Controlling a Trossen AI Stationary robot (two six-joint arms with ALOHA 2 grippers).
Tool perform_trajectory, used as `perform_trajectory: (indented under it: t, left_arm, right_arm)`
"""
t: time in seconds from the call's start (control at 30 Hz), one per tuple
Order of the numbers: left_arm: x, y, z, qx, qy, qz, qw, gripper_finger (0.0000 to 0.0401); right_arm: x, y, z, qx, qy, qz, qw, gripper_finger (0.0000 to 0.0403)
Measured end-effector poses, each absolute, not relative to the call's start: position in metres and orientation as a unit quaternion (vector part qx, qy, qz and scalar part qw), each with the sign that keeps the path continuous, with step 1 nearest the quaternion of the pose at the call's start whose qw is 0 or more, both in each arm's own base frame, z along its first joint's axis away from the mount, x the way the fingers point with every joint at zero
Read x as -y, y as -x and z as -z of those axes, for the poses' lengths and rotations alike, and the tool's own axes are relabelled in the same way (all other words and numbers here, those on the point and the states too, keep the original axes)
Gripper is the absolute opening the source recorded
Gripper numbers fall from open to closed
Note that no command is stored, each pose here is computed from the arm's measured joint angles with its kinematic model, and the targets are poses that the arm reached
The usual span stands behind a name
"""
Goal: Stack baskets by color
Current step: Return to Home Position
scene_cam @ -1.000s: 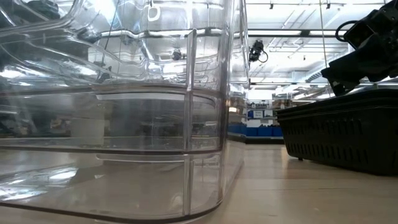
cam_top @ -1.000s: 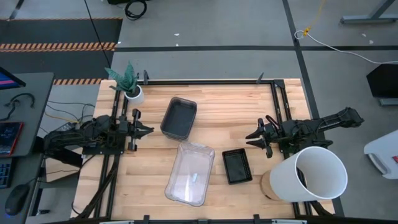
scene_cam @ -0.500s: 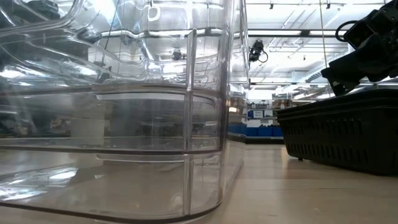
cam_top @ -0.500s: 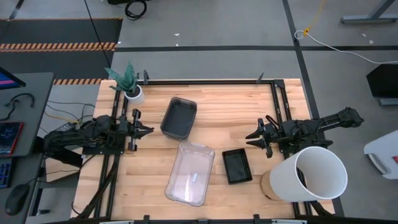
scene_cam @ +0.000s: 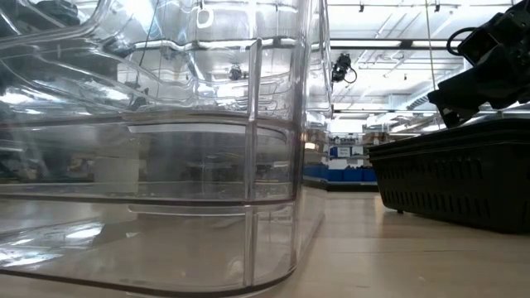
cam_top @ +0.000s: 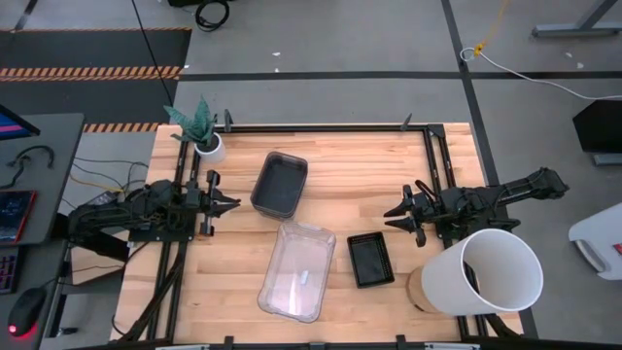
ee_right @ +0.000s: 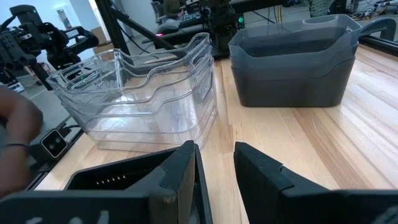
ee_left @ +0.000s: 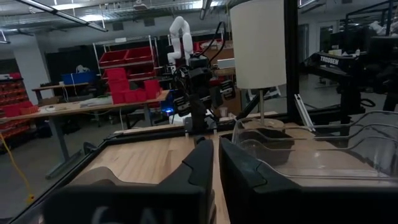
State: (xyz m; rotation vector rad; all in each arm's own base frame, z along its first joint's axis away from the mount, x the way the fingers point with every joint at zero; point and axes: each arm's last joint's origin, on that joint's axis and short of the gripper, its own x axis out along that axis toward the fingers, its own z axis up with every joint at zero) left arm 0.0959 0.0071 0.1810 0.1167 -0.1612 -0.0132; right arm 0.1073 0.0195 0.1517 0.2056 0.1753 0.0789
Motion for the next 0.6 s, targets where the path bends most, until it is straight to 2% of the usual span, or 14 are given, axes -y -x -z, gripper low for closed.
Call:
perform_trajectory:
  t: [0.3, 0.6]
  left_arm:
    - [-0.0071, -0.0959, -0.1810, 0.080, -0.058, 0.007, 0.995, 0.0025]
    - [-0.0071, -0.0959, -0.1809, 0.080, -0.058, 0.006, 0.995, 0.0036]
  right_arm:
    - [-0.0195, -0.1073, -0.1517, -0.087, -0.103, -0.039, 0.990, 0.0119]
    - [-0.0195, -0.1073, -0.1517, -0.087, -0.103, -0.039, 0.990, 0.0119]
